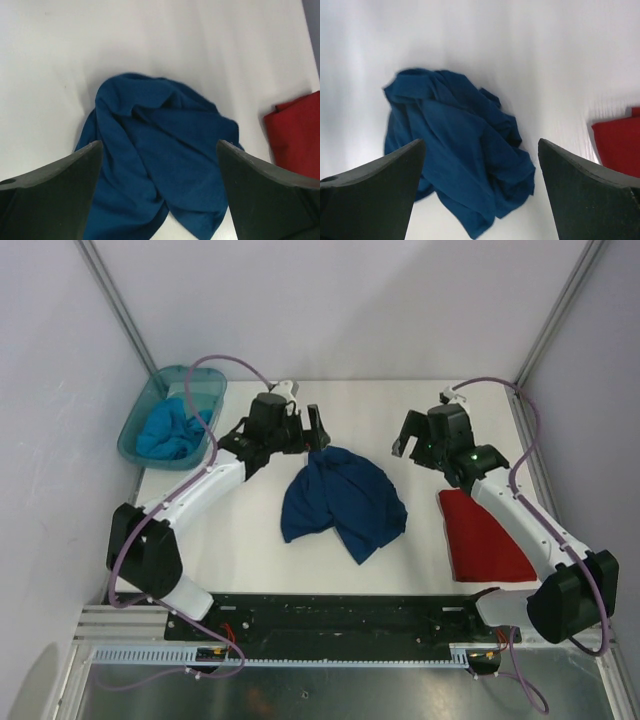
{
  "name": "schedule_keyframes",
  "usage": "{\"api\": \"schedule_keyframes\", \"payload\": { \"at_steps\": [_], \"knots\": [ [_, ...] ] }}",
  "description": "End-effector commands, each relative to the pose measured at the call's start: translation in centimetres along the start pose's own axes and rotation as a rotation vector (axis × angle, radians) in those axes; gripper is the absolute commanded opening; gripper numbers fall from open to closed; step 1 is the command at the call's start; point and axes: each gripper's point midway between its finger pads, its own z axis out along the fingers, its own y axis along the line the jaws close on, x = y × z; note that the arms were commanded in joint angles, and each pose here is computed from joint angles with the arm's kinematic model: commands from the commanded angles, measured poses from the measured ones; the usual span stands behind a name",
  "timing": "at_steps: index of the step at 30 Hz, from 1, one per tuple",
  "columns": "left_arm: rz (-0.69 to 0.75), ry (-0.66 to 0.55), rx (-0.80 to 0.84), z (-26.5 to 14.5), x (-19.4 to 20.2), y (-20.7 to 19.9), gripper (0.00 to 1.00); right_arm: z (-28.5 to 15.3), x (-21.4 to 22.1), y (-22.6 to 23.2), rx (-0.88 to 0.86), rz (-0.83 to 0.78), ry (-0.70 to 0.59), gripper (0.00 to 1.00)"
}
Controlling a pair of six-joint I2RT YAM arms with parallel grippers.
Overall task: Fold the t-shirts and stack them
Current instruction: Move the tshirt to the center of the board, then flatten out the tshirt
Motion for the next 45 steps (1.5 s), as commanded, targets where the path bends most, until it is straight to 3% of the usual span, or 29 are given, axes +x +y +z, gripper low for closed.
{"api": "schedule_keyframes", "payload": {
  "at_steps": [1,10,17,32,41,45],
  "knots": [
    [-0.011,-0.067,0.032,-3.4,-1.0,-0.6,0.98,0.7,3.0,-1.7,0.029,-0.038,0.076,0.99],
    [-0.054,0.129,-0.030,-5.6,9.9,3.7,0.70,-0.1,11.3,1.8,-0.067,-0.114,0.185,0.91],
    [-0.005,0.290,0.052,-5.5,15.9,1.5,0.53,0.5,14.6,1.1,-0.024,-0.092,0.231,0.85],
    [0.327,0.604,0.330,-4.3,27.4,-10.9,0.53,-0.7,7.7,-5.3,0.092,0.095,0.069,0.82],
    [0.375,0.645,0.265,-1.7,30.2,-11.3,0.56,-0.9,7.9,-6.8,0.092,0.134,0.090,0.82],
    [0.387,0.600,0.158,-0.8,30.2,-9.7,0.56,-0.7,8.4,-6.7,0.079,0.134,0.110,0.82]
  ]
}}
